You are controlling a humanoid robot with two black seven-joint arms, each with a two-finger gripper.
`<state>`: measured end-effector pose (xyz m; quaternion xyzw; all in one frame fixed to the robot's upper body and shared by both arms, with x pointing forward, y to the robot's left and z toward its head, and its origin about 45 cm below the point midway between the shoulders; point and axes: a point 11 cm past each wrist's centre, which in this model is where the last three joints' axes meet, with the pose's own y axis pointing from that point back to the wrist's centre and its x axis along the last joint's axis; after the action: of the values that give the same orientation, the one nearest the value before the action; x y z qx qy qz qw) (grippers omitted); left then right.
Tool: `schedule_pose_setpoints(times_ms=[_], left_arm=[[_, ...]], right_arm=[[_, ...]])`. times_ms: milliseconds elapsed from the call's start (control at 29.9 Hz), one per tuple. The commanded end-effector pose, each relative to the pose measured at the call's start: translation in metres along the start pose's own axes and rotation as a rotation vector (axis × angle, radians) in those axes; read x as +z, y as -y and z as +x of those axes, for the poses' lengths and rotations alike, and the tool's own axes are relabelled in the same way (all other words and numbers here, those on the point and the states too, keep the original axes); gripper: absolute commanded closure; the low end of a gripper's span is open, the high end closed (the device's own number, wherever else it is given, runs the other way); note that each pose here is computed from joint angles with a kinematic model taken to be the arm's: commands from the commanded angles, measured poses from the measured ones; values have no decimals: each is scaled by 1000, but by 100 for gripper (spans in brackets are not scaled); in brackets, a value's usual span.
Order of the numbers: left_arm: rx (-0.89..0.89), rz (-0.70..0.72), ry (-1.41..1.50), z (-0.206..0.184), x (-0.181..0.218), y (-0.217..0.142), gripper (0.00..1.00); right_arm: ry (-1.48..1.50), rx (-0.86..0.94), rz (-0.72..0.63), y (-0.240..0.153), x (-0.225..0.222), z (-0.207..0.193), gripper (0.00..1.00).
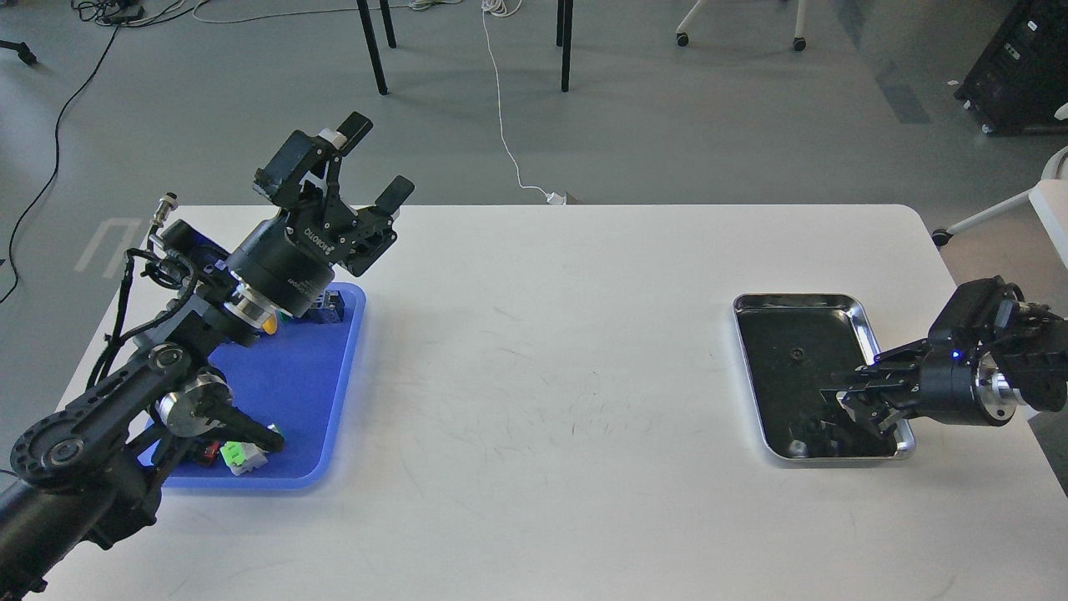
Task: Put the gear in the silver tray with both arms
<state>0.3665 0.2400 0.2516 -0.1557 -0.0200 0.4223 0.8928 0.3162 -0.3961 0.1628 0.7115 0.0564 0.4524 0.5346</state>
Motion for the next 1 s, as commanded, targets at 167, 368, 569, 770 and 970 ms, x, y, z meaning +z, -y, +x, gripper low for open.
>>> schedule_pose_setpoints(times_ms=[167, 368, 569, 770, 970], left_arm=[[0, 5, 5, 1, 0, -1, 2], [0, 5, 5, 1, 0, -1, 2], [1, 4, 6, 1, 0, -1, 2], [5, 5, 5, 2, 0, -2, 2], [23, 8, -2, 1, -5, -4, 2]], right_arm=[[-1, -11, 13, 15, -4, -5, 71], [3, -11, 1, 11, 0, -6, 48], [12, 92, -4, 13, 1, 24, 4], [318, 451, 0, 9, 5, 106, 3], [833, 778, 119, 17, -2, 173, 3]])
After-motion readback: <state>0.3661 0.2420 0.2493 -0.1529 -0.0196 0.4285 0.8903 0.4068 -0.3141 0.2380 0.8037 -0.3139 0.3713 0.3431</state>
